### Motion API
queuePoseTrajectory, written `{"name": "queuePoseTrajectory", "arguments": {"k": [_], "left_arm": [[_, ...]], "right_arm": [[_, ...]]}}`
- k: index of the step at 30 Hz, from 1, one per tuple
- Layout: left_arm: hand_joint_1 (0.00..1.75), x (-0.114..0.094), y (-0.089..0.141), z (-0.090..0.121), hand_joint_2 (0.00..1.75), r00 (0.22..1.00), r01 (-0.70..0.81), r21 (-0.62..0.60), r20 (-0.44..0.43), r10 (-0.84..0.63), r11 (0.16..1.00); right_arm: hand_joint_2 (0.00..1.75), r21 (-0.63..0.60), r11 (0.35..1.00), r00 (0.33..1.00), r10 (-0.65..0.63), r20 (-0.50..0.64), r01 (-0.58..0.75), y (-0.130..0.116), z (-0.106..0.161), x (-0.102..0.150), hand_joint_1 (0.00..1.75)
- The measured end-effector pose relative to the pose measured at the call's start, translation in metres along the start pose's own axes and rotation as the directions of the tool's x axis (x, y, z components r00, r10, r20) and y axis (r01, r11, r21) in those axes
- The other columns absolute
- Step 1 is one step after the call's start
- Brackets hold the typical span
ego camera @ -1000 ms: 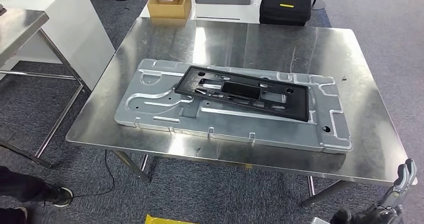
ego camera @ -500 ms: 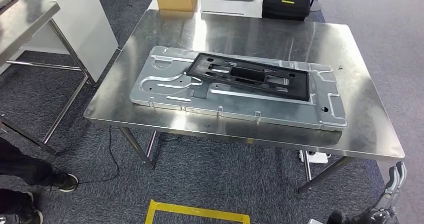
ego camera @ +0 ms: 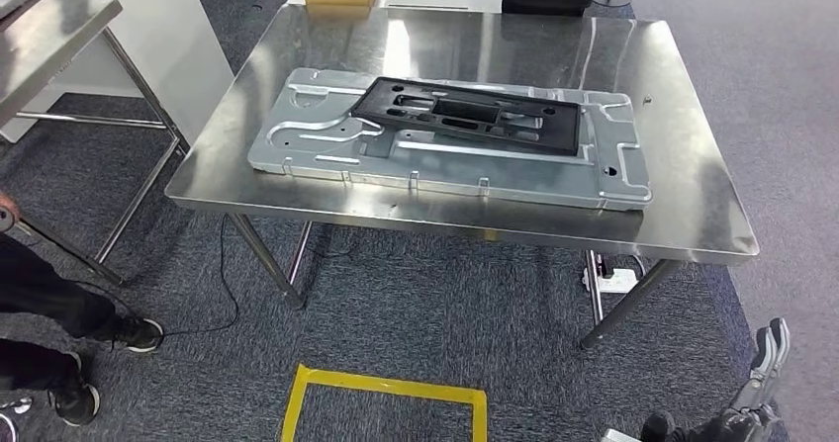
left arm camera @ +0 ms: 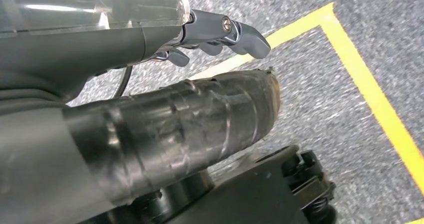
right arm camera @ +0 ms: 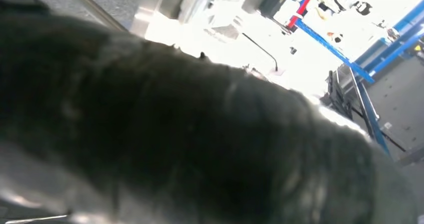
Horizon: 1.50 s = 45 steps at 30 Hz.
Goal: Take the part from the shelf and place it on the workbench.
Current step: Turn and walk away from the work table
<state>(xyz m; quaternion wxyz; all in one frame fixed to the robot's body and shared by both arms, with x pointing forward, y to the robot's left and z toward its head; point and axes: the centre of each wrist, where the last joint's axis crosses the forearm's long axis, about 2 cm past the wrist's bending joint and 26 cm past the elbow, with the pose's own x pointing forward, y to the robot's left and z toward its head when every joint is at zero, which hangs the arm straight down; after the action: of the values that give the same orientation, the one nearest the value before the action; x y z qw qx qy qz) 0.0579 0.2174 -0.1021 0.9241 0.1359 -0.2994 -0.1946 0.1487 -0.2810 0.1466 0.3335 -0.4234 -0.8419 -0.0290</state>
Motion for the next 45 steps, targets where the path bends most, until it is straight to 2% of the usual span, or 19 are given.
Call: {"name": "queuePoseTrajectory", "arguments": {"k": [45], "left_arm": [[0.0, -0.002, 0.002, 0.0, 0.0, 1.0, -0.015, 0.018, 0.007, 0.015, 1.0]], "right_arm": [[0.0, 0.042, 0.999, 0.995, 0.007, -0.103, -0.002, 0.006, 0.02, -0.012, 0.0]]}}
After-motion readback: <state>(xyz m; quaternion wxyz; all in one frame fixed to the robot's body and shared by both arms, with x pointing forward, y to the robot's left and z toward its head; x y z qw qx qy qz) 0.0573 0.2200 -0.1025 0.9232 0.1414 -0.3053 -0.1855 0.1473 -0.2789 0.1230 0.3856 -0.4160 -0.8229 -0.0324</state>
